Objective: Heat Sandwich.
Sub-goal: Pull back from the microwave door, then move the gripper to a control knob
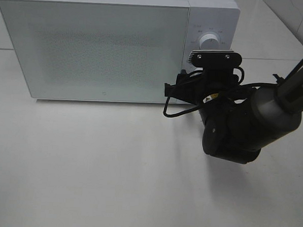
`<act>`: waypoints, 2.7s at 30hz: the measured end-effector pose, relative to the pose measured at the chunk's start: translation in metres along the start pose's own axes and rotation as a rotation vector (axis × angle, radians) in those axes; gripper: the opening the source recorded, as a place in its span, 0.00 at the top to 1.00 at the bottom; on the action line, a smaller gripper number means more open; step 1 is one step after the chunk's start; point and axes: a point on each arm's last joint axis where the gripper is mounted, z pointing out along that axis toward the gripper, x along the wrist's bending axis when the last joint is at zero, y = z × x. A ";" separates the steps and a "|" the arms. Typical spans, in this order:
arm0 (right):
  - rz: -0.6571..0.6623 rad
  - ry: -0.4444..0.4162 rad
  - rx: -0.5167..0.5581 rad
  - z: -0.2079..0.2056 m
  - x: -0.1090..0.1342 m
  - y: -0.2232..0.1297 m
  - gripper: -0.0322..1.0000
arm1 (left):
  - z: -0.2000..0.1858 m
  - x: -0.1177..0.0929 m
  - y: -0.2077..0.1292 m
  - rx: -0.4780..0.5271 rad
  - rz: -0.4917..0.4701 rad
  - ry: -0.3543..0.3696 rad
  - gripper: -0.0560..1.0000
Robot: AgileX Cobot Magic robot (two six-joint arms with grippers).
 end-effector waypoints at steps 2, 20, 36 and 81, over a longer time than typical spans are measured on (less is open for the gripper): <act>0.000 -0.001 0.000 0.000 0.000 0.000 0.40 | 0.000 0.000 0.000 0.000 0.000 0.000 0.02; 0.011 -0.019 0.003 0.001 -0.003 0.000 0.55 | 0.000 0.000 0.000 0.000 0.000 0.001 0.02; 0.411 -0.020 -0.005 0.001 -0.003 0.000 0.55 | 0.000 0.000 0.000 0.000 0.000 0.001 0.02; 1.729 -0.011 -0.021 0.000 -0.004 -0.002 0.55 | 0.000 0.000 0.000 0.000 0.000 0.001 0.02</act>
